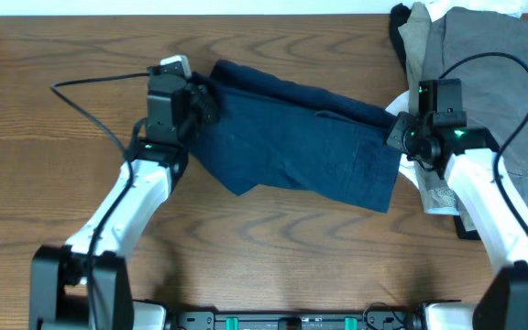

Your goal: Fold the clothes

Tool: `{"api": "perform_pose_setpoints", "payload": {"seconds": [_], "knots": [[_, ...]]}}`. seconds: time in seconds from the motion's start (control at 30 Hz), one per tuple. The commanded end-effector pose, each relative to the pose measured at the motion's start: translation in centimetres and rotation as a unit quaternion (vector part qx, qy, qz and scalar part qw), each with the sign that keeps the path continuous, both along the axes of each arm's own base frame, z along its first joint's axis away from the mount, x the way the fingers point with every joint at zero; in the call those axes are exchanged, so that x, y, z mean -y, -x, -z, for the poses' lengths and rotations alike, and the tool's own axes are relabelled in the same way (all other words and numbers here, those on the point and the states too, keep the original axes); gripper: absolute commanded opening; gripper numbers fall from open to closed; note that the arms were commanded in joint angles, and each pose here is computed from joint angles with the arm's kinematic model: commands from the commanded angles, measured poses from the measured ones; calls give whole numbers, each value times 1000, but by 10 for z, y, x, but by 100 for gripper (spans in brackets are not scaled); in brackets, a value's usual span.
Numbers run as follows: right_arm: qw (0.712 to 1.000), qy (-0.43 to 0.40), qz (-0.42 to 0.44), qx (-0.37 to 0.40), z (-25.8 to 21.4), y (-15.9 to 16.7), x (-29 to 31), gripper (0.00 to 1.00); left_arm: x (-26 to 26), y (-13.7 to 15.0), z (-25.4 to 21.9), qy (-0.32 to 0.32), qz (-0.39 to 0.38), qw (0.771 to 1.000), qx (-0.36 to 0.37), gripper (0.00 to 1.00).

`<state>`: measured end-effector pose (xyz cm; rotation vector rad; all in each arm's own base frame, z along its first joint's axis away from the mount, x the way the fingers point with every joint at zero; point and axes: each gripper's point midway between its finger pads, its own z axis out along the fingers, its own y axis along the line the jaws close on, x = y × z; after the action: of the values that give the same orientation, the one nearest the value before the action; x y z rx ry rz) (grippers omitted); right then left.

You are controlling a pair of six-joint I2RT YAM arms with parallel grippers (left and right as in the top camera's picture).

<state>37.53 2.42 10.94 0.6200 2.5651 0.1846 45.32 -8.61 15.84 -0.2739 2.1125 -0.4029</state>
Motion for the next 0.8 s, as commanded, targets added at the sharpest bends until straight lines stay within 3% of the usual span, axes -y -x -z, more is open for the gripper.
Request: {"api": "perform_pose_setpoints", "payload": {"seconds": [0.0,0.6,0.67,0.7,0.77], "knots": [[997,69,40,8,6,-12,36,1,-8,-19,-5,-35,-26,998,36,6],[994,75,46,70,52,-78,38,1,20,-60,41,-49,4,994,93,7],[993,75,47,77,56,-84,38,1,20,-60,41,-49,4,994,95,24],[993,75,48,81,55,-85,38,16,20,-60,41,-49,4,994,95,46],[992,79,42,91,51,-89,39,64,20,-61,40,-57,7,993,98,99]]}}
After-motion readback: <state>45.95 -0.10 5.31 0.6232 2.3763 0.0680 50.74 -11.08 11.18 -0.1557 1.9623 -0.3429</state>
